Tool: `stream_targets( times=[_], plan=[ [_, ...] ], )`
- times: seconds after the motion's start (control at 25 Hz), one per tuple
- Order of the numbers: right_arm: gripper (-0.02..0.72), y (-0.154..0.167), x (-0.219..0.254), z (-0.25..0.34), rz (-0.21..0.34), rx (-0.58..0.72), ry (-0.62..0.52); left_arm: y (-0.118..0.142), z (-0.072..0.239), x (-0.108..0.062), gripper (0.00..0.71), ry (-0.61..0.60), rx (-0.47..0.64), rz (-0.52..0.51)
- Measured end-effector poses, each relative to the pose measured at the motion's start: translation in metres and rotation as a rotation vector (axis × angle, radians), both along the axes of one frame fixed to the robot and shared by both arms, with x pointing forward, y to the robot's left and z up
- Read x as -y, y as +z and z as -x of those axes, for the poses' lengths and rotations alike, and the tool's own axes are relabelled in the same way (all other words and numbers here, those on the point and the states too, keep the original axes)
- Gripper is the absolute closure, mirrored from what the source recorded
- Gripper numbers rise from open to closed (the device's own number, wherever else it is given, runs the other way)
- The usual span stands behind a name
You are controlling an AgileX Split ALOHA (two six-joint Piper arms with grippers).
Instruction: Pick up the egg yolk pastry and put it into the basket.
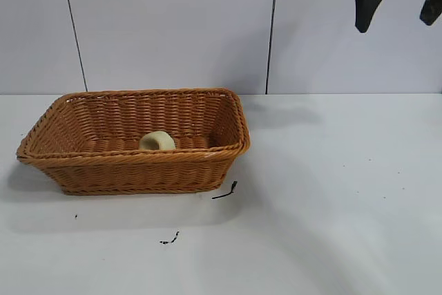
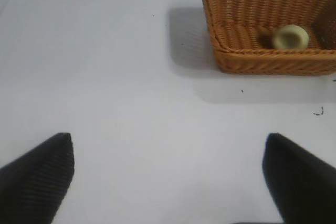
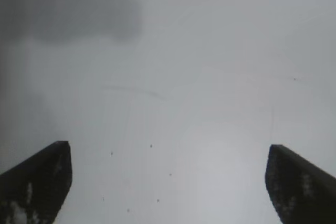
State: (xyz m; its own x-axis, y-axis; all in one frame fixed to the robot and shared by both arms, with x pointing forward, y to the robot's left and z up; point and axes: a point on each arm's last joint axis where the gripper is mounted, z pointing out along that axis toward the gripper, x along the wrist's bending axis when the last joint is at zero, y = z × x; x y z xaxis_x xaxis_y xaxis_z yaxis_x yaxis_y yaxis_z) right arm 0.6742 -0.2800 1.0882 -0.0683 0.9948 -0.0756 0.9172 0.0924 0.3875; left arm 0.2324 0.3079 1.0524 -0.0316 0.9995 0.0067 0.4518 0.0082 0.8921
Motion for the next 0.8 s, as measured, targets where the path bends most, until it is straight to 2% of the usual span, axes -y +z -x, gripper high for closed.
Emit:
stream_targets(
  times=[0.4, 0.52, 0.72, 0.8],
  plan=[
    [0.010, 0.049, 0.003, 0.147, -0.061, 0.017, 0.003, 0.000, 0.000, 0.000, 0.014, 0.000, 0.000, 0.000],
    [0.010, 0.051, 0.005, 0.195, -0.071, 0.036, 0.004, 0.000, 0.000, 0.000, 0.014, 0.000, 0.000, 0.000],
    [0.010, 0.037, 0.009, 0.267, -0.078, 0.071, 0.005, 0.000, 0.000, 0.000, 0.014, 0.000, 0.000, 0.000],
    [0.010, 0.032, 0.010, 0.295, -0.082, 0.132, 0.007, 0.000, 0.000, 0.000, 0.014, 0.000, 0.000, 0.000]
  ],
)
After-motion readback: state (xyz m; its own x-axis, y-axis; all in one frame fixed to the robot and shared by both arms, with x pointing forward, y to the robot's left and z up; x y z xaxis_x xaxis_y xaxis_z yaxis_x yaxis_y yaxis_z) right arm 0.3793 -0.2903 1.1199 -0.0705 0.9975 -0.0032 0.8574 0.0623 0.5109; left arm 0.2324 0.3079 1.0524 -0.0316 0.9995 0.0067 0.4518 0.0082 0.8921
